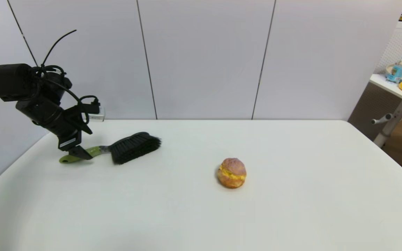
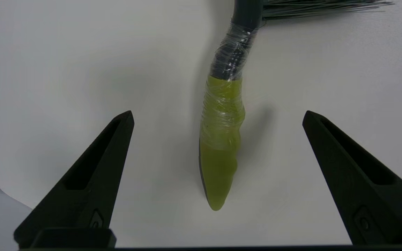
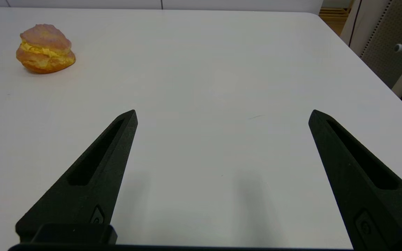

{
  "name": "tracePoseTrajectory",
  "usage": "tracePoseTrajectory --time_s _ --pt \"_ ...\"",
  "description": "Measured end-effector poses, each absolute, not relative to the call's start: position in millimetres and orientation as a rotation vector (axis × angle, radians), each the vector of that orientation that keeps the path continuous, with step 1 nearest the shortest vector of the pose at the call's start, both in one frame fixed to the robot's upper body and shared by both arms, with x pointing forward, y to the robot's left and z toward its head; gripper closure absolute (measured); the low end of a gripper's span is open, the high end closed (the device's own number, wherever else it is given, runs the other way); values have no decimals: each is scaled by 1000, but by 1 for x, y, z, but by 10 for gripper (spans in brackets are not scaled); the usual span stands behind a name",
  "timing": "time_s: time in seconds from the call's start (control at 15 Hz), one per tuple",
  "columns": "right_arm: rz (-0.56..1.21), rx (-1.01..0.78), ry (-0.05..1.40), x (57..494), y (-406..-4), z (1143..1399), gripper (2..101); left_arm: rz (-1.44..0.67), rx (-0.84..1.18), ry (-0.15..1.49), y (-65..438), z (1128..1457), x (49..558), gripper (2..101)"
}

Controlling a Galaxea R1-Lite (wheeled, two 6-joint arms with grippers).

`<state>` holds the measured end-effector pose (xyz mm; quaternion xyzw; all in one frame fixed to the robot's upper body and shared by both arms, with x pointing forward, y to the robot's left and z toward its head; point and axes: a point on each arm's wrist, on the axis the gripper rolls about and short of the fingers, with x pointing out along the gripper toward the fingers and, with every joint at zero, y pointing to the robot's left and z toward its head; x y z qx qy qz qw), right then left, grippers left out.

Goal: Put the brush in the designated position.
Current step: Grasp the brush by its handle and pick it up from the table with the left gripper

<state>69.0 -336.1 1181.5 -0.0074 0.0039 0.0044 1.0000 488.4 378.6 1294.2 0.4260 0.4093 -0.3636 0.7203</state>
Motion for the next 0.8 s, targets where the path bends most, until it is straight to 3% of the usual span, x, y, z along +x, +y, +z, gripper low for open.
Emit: tracePoseTrajectory --time_s 0.8 --pt "8 -15 8 69 -336 1182 52 -835 950 895 366 1271 506 53"
